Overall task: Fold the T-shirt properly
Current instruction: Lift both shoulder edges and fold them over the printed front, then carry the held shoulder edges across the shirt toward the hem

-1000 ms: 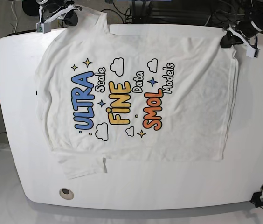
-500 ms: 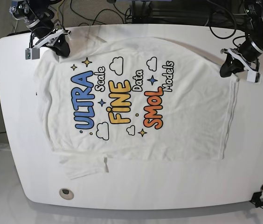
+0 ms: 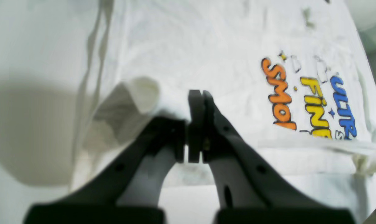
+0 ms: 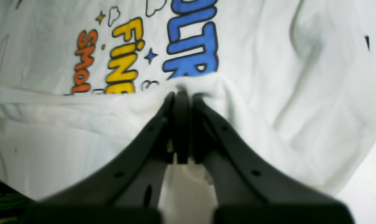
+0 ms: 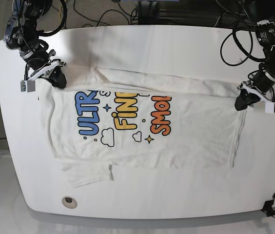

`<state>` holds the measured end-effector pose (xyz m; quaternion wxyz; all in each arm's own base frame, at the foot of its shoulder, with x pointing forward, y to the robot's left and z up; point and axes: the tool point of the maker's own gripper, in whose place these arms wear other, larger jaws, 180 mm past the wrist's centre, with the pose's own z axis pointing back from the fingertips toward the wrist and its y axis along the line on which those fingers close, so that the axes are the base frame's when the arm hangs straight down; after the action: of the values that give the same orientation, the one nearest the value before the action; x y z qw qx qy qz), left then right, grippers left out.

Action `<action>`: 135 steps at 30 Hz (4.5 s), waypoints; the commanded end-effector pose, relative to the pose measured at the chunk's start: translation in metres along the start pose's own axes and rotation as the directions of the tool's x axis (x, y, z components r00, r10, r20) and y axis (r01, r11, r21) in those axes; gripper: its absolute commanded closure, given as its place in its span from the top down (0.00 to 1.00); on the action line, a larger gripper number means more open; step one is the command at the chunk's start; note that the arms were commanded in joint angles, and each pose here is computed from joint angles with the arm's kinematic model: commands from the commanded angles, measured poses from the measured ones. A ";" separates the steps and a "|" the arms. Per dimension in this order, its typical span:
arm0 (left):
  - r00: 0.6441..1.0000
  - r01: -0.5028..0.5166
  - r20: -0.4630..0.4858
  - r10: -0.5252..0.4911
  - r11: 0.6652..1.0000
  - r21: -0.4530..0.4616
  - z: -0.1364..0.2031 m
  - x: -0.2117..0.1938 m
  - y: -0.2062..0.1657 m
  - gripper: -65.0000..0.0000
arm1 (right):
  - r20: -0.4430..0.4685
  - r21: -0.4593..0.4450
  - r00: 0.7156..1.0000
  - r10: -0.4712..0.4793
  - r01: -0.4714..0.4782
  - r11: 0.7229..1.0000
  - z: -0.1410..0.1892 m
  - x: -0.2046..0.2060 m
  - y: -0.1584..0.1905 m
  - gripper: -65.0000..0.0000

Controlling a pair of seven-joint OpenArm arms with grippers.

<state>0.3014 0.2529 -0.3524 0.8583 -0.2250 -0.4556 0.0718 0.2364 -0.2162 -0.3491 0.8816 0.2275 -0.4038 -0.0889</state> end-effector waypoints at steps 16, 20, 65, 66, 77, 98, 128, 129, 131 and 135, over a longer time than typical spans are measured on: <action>0.997 0.058 0.050 -0.059 0.998 0.020 -0.030 0.045 0.003 0.00 | 0.099 0.050 0.994 0.042 -0.048 0.998 -0.034 0.071 0.000 0.00; 1.000 0.003 0.020 -0.004 1.000 0.023 -0.043 0.039 0.014 0.00 | 0.088 0.046 0.996 0.034 -0.038 0.998 -0.041 0.070 -0.004 0.00; 0.860 0.504 0.018 -0.511 0.853 0.138 -0.005 0.062 -0.001 0.65 | -0.212 -0.383 0.850 0.482 -0.526 0.759 0.002 0.064 -0.081 0.74; 0.854 0.512 0.022 -0.519 0.848 0.137 -0.002 0.060 -0.002 0.65 | -0.212 -0.380 0.852 0.478 -0.523 0.763 0.002 0.060 -0.082 0.74; 0.847 0.526 -0.006 -0.532 0.836 0.153 0.017 0.045 0.001 0.65 | -0.212 -0.371 0.899 0.384 -0.437 0.819 -0.002 0.032 -0.104 0.74; 0.880 0.467 0.008 -0.475 0.869 0.160 0.010 0.038 0.017 0.65 | -0.214 -0.313 0.912 0.349 -0.403 0.860 -0.018 0.010 -0.116 0.01; 0.934 0.339 -0.144 -0.327 0.939 0.064 -0.027 -0.042 0.035 0.45 | -0.214 -0.307 0.916 0.340 -0.394 0.866 -0.020 0.005 -0.113 0.00; 0.931 0.344 -0.151 -0.332 0.937 0.057 -0.028 -0.044 0.033 0.36 | -0.214 -0.307 0.916 0.340 -0.394 0.866 -0.020 0.005 -0.113 0.00; 0.920 0.367 -0.173 -0.352 0.928 0.062 -0.028 -0.047 0.035 0.17 | -0.213 -0.307 0.915 0.342 -0.395 0.866 -0.020 0.005 -0.112 0.00; 0.916 0.373 -0.183 -0.357 0.925 0.067 -0.028 -0.049 0.036 0.02 | -0.217 -0.307 0.915 0.340 -0.395 0.866 -0.019 0.004 -0.113 0.00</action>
<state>0.2980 0.2534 -0.4219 0.8995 -0.1103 -0.4154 -0.0789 0.2510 -0.3044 -0.4212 0.9418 0.0034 -0.3353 0.0241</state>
